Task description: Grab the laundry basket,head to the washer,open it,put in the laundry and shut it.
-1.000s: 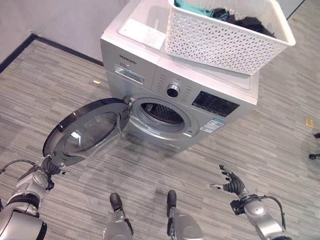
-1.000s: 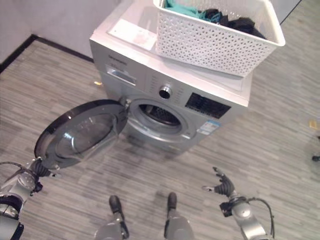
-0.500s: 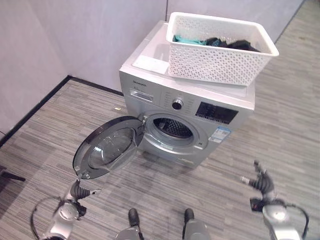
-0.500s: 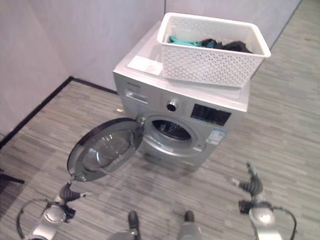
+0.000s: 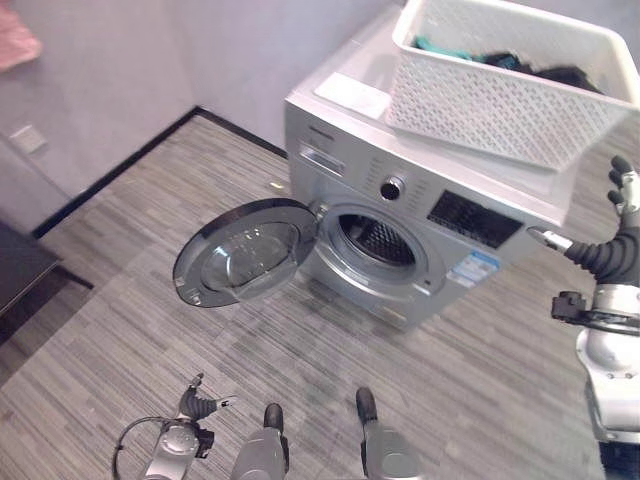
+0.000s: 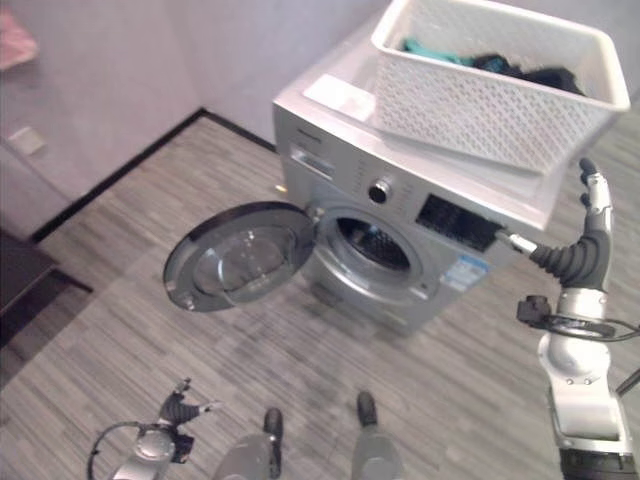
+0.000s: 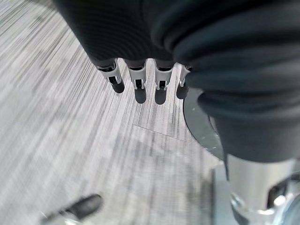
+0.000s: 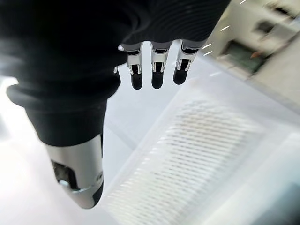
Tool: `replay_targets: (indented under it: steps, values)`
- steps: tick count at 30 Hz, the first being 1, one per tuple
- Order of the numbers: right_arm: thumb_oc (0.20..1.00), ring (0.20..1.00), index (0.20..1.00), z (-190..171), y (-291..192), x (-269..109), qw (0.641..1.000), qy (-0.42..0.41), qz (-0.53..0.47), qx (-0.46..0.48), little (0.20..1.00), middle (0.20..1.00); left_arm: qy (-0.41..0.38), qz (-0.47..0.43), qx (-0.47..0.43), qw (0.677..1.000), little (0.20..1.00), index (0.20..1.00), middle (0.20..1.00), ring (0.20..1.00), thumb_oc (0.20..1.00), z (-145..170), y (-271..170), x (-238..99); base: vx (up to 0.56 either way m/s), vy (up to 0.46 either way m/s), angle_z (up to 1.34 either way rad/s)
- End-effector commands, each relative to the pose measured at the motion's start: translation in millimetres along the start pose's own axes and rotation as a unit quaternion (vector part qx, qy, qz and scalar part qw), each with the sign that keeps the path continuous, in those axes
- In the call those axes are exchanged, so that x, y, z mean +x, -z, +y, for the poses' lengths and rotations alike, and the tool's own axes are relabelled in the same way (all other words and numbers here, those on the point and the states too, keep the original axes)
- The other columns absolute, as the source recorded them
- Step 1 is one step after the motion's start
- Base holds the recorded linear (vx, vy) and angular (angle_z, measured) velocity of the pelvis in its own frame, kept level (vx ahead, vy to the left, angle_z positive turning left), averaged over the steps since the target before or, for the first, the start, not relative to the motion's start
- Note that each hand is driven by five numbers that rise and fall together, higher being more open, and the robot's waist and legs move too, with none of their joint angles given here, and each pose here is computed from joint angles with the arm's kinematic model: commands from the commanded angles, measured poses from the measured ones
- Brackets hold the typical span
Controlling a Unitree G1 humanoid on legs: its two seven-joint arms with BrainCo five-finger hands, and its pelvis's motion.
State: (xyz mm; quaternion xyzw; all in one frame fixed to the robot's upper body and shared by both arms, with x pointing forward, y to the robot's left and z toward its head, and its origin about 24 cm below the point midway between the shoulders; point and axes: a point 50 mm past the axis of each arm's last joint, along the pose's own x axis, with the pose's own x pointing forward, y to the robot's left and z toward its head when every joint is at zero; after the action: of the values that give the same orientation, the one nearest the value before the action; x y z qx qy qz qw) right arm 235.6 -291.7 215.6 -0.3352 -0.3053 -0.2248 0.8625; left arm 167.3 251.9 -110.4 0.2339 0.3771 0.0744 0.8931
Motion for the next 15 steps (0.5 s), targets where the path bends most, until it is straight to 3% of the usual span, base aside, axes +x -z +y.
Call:
replay_targets:
  steps: [1,7,15]
  values:
    - [1.000,1.000,1.000,-38,-34,32,0.991,0.071,-0.111,-0.031,1.000,1.000,-0.029,-0.017,0.003,0.999,1.000,1.000,1.000,1.000,1.000,19,-2,1,0.22,-0.374,0.29]
    - [1.000,1.000,1.000,-60,-53,57,0.980,0.093,-0.158,-0.083,1.000,1.000,-0.003,-0.002,0.020,1.000,1.000,1.000,1.000,1.000,1.000,14,10,-4,0.12,-0.319,0.53]
    - [1.000,1.000,1.000,-103,-48,80,0.966,0.102,-0.120,-0.206,1.000,1.000,0.043,-0.015,0.056,0.997,1.000,1.000,1.000,1.000,1.000,4,6,-3,0.10,0.024,0.75]
